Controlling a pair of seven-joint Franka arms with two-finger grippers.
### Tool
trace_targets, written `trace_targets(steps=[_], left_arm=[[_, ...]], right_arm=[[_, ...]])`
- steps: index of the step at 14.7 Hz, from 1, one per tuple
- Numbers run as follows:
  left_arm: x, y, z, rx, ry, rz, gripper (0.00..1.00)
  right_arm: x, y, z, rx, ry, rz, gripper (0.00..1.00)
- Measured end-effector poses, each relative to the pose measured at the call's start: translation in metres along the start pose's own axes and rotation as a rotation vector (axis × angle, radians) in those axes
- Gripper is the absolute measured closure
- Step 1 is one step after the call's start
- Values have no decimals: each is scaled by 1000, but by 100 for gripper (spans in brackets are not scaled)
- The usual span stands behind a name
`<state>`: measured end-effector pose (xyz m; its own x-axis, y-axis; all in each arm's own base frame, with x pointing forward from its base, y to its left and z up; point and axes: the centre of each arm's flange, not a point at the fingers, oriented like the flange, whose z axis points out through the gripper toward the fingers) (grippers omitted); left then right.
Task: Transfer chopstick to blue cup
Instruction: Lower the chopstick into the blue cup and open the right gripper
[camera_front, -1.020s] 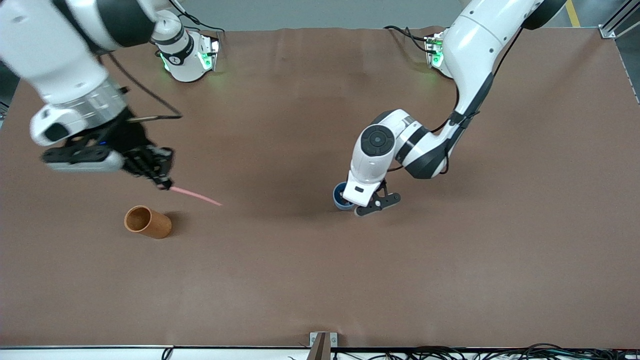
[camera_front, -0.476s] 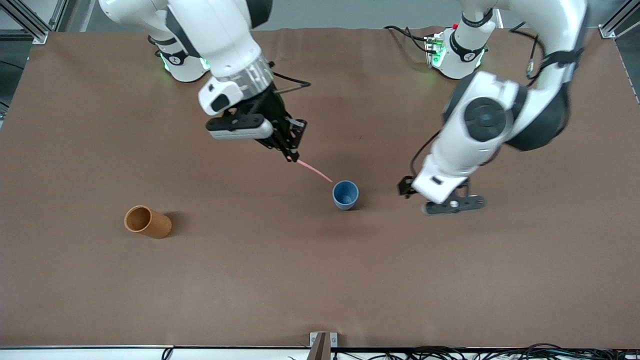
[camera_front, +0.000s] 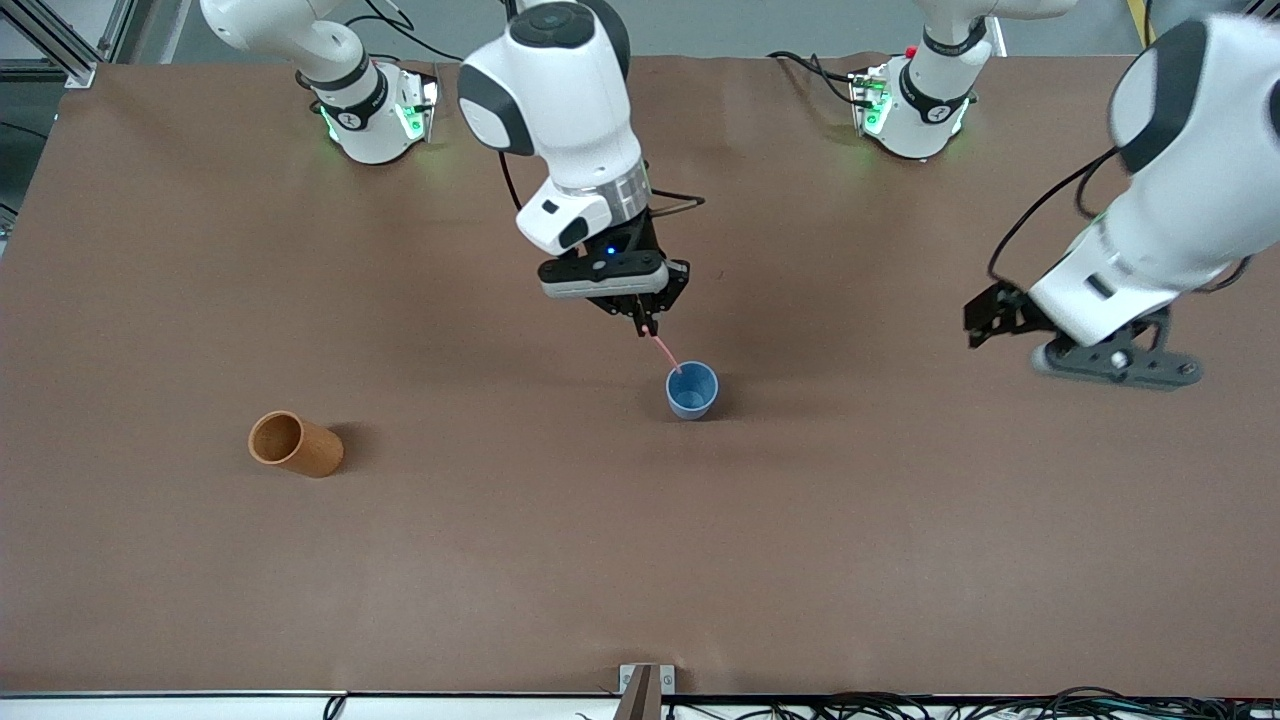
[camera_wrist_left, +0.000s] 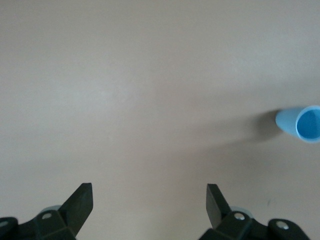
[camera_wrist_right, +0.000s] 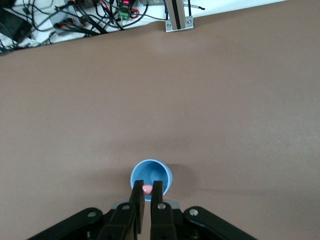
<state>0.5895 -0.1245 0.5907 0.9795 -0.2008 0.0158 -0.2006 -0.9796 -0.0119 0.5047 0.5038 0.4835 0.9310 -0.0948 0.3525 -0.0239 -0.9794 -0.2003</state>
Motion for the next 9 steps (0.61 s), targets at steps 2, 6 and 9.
trace_targets(steps=[2, 6, 9], left_arm=[[-18, -3, -39, 3, 14, 19, 0], [-48, -22, -77, -14, 29, 44, 0], [-49, -26, -76, -17, 26, 36, 0]], right_arm=[[0, 0, 12, 1, 9, -9, 91], [-10, -9, 40, 4, 43, -65, 91], [-19, -12, 58, -20, 52, -107, 91]])
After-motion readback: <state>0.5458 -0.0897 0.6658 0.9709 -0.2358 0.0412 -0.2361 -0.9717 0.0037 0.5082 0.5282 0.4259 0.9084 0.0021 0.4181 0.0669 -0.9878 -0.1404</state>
